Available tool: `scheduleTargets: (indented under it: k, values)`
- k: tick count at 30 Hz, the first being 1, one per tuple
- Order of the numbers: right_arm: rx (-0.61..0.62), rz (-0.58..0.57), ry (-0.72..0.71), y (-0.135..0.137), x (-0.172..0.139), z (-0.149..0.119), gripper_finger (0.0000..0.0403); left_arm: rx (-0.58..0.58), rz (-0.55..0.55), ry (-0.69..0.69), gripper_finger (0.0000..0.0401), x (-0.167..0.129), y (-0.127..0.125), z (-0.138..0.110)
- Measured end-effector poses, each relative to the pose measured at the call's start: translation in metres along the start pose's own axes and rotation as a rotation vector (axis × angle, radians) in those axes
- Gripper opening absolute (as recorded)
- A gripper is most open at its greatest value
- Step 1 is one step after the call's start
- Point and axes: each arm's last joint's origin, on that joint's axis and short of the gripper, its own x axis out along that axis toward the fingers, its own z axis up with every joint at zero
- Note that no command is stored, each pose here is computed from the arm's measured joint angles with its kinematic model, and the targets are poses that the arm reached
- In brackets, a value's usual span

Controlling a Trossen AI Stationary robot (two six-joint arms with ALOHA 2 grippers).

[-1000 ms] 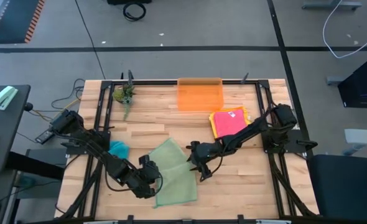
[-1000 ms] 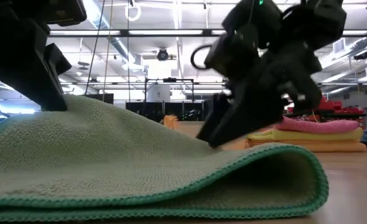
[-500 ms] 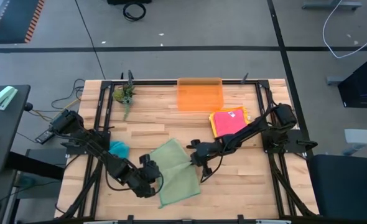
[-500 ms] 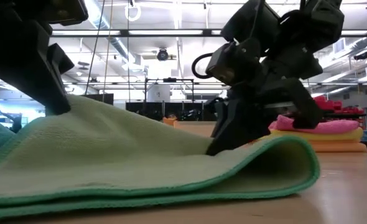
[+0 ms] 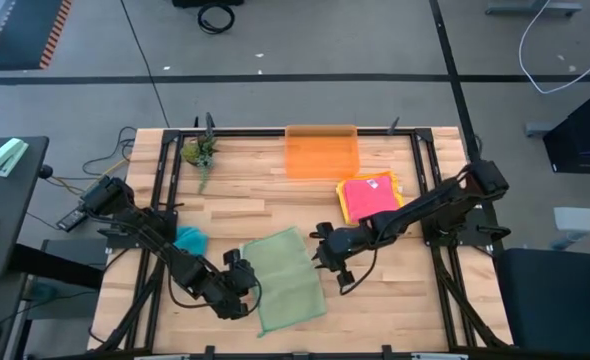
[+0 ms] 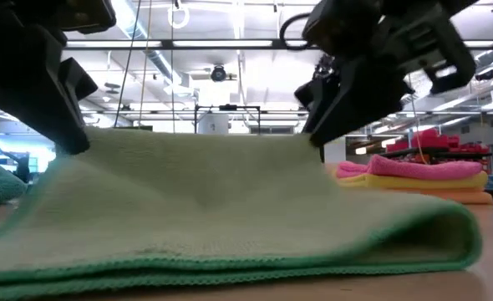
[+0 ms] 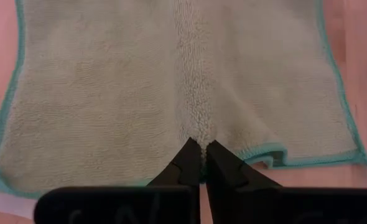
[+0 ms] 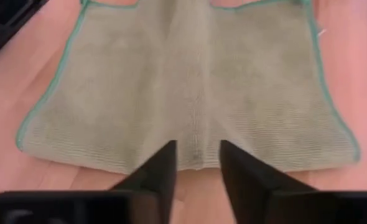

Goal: Fold microfiber towels
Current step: Fold the green microfiber cloth

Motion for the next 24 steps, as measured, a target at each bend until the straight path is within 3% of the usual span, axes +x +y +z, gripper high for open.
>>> scheduleTargets:
  k: [6,10,13,18,24]
  values:
    - [-0.055,-0.042,-0.035,0.004,-0.02,0.01,0.0221,-0.006,0.0,-0.001,0.0011,0.0,0.0,0.0]
    - [-0.113,-0.024,-0.114,0.013,-0.039,0.021,0.0252,-0.002,0.0,-0.002,0.0013,0.0,0.0,0.0]
    - [-0.183,-0.007,-0.174,0.022,-0.055,0.029,0.0212,-0.001,0.0,-0.002,0.0018,0.0,0.0,0.0]
    - [-0.388,0.06,-0.286,0.048,-0.084,0.039,0.0033,-0.001,0.001,-0.003,0.0011,0.0,0.0,0.0]
    - [-0.509,0.072,-0.387,0.07,-0.106,0.045,0.0004,0.023,0.001,-0.004,0.0019,0.0,0.0,0.0]
